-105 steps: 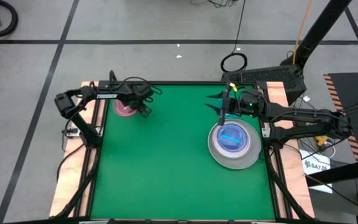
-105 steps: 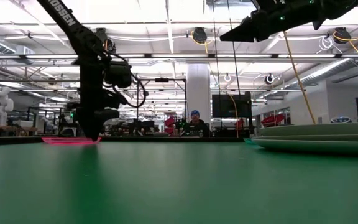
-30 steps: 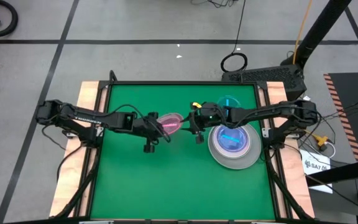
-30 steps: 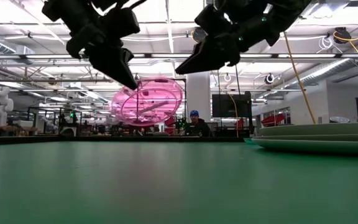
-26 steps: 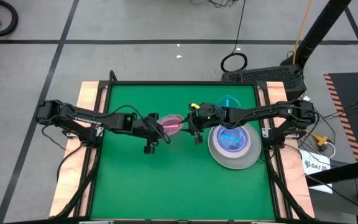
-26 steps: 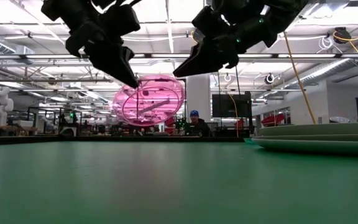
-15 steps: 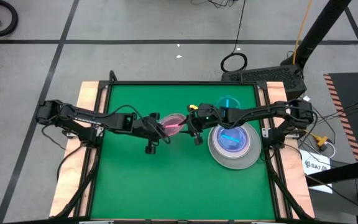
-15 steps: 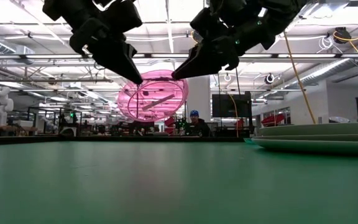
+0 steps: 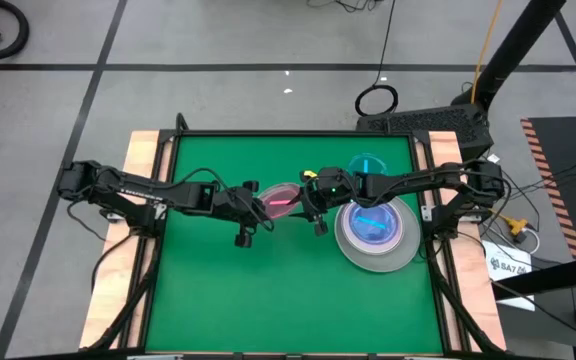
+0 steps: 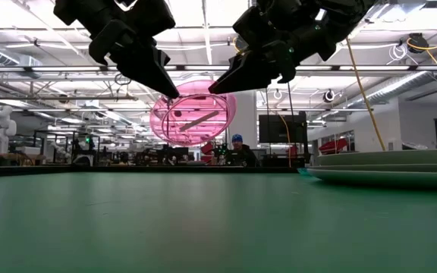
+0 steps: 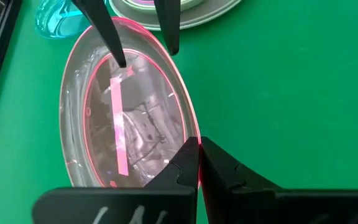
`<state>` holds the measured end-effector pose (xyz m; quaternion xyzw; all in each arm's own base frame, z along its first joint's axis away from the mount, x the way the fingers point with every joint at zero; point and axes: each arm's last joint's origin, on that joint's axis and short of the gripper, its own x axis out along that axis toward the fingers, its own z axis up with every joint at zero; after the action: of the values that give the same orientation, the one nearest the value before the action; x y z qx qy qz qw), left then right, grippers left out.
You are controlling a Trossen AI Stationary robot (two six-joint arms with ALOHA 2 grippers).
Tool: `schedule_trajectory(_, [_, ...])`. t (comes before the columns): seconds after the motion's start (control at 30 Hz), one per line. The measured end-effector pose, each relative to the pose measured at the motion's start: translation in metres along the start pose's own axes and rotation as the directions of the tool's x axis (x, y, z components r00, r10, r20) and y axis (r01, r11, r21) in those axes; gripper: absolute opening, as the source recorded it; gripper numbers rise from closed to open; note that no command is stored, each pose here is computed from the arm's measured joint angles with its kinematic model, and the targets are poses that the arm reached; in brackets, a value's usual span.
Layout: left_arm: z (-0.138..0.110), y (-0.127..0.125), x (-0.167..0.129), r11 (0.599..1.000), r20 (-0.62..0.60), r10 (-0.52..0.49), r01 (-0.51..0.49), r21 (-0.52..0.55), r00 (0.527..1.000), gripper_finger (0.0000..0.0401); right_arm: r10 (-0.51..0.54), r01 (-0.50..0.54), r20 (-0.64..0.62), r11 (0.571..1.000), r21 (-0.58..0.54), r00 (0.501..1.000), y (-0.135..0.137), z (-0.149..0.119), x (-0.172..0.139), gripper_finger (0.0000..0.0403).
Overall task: Stack plastic plates
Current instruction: Stack the pink plate on top of the blue plate
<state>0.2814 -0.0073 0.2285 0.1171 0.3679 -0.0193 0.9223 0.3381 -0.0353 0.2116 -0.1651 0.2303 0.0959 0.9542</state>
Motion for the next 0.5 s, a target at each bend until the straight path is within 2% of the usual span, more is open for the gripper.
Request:
schedule_trajectory(0.27, [0.0001,0.0001,0.0000,1.000,0.001,0.001,-0.001,0.000,1.000,0.0008,0.005,-0.005,0.004,1.000,-0.003,1.000,0.0001,0.0003,0.0000,0.0130])
schedule_trajectory(0.37, [0.0001,0.0001,0.0000,1.000,0.001,0.000,0.000,0.001,1.000,0.0008,0.044,-0.043,0.028,0.999,-0.005,0.999,0.0010,0.0011,-0.0001,0.0115])
schedule_trajectory(0.5, [0.0001,0.0001,0.0000,1.000,0.001,0.000,0.000,0.001,1.000,0.0008,0.045,-0.044,0.029,0.999,-0.007,0.999,0.0010,0.0011,-0.0001,0.0087])
